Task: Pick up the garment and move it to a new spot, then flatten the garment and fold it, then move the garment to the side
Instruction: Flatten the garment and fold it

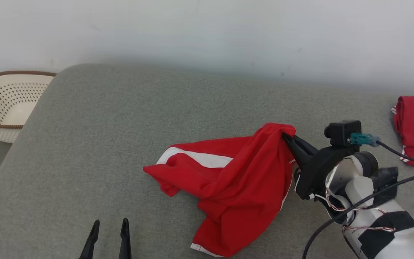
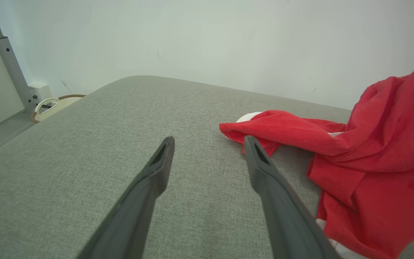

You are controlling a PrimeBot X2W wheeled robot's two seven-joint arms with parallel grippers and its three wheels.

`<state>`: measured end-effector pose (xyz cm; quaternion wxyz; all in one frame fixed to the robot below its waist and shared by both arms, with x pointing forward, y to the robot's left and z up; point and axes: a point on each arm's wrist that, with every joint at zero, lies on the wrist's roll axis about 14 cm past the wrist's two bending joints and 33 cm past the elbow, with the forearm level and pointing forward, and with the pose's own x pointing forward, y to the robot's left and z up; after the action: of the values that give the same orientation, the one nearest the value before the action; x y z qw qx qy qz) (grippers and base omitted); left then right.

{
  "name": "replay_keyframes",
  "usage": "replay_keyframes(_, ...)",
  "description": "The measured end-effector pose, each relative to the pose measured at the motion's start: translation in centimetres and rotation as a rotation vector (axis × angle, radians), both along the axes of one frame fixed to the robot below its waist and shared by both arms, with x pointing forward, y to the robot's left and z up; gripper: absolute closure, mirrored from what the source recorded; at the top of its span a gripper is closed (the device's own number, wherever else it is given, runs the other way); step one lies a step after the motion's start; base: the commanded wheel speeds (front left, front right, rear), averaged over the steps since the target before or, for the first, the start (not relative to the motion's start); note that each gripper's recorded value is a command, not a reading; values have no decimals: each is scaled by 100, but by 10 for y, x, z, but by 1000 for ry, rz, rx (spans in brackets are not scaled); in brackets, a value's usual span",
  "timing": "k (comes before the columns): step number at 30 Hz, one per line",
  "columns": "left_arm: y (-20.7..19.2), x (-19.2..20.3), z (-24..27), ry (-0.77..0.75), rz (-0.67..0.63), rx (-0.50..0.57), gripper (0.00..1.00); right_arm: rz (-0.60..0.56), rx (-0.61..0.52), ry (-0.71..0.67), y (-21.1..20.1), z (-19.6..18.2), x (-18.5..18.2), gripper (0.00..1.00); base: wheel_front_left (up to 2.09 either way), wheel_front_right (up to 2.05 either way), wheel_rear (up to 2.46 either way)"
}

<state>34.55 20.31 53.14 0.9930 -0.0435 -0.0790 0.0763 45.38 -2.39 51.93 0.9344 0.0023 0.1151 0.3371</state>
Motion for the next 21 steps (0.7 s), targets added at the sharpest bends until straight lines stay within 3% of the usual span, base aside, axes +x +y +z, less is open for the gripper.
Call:
replay_keyframes(6, -2, -2, -3, 11, 5, -16, 0, -14, -39, 15, 6, -15, 23, 100, 0, 0, 0)
replay_keyframes(8, -1, -3, -4, 16, 8, -17, 0, -12, -43, 18, 9, -20, 25, 61, 0, 0, 0)
replay_keyframes(9, 0, -3, -6, 20, 11, -19, 0, -12, -43, 16, 10, -22, 26, 0, 0, 0, 0)
replay_keyframes(12, -1, -2, -8, 27, 9, -21, 0, -23, -36, 9, 7, -26, 26, 0, 0, 0, 0)
replay_keyframes(21, -14, 7, -5, 15, -38, -24, 0, -94, 109, -144, -19, 11, 29, 0, 0, 0, 0)
